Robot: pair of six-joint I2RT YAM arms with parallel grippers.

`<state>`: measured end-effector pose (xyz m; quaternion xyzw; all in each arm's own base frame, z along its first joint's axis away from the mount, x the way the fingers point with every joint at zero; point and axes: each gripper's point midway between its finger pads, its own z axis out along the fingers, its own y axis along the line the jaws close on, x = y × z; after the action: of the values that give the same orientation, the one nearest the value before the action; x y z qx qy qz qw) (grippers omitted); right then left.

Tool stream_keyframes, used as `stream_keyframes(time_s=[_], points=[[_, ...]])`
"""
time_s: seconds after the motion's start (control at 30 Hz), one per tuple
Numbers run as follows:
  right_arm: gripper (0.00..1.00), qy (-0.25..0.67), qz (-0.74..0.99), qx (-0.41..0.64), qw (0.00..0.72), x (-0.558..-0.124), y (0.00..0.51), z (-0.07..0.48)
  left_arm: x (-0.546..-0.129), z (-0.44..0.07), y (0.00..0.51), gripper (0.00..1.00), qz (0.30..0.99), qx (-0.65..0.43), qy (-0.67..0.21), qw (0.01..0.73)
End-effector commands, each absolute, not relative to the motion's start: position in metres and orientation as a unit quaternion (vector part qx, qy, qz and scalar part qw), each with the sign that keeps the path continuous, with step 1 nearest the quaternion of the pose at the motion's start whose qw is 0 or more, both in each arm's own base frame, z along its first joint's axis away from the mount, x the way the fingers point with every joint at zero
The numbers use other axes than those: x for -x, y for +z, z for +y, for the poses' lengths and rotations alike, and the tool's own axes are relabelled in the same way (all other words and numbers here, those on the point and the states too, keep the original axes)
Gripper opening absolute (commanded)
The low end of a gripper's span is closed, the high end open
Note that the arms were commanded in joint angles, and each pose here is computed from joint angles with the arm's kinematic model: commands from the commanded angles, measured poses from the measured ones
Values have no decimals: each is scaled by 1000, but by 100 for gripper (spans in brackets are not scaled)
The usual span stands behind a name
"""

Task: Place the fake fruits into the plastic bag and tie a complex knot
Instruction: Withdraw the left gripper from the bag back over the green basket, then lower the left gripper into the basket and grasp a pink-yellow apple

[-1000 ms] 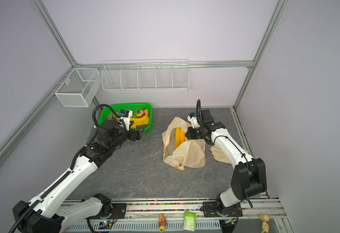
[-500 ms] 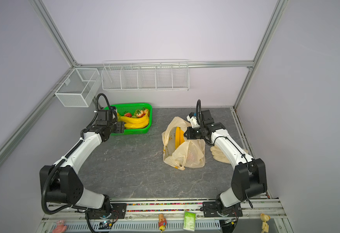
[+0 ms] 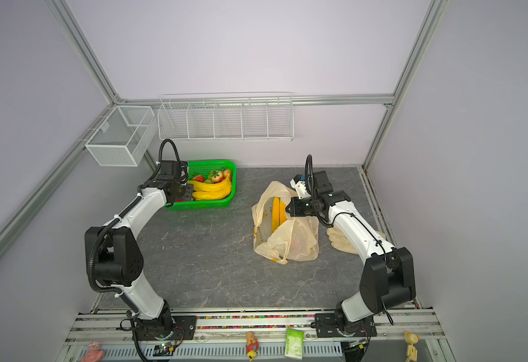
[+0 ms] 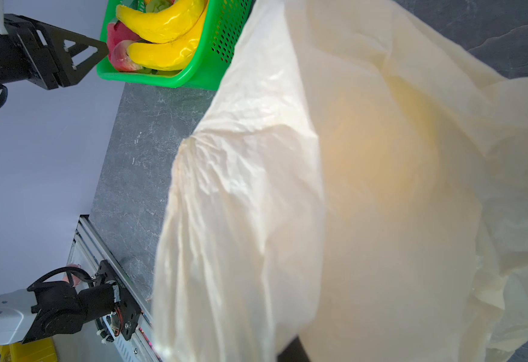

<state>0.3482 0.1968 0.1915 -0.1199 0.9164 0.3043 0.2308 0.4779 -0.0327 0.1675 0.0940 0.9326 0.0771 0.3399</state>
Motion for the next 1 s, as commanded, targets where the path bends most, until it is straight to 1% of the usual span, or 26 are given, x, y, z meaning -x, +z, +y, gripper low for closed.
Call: stream_keyframes(time_s=[0.0,0.1,0.2,0.43,0.67,0.9,0.97], points=[[6,300,919,115,228,-350,187,194,-475,-44,159,43,943,-108,42,313],[6,300,919,116,227,-350,186,194,-476,-48,155,33,946,-110,31,302],[6,299,920,116,225,-350,185,194,-479,-54,149,28,950,-113,17,291],[7,297,921,118,224,-348,184,193,-486,-55,134,25,956,-108,16,272],[6,298,921,118,223,-348,184,193,-491,-51,124,19,961,-100,27,258],[6,297,922,117,220,-348,180,194,-490,-49,131,9,961,-93,33,257],[7,297,922,118,220,-348,180,194,-489,-49,141,8,959,-88,30,269]])
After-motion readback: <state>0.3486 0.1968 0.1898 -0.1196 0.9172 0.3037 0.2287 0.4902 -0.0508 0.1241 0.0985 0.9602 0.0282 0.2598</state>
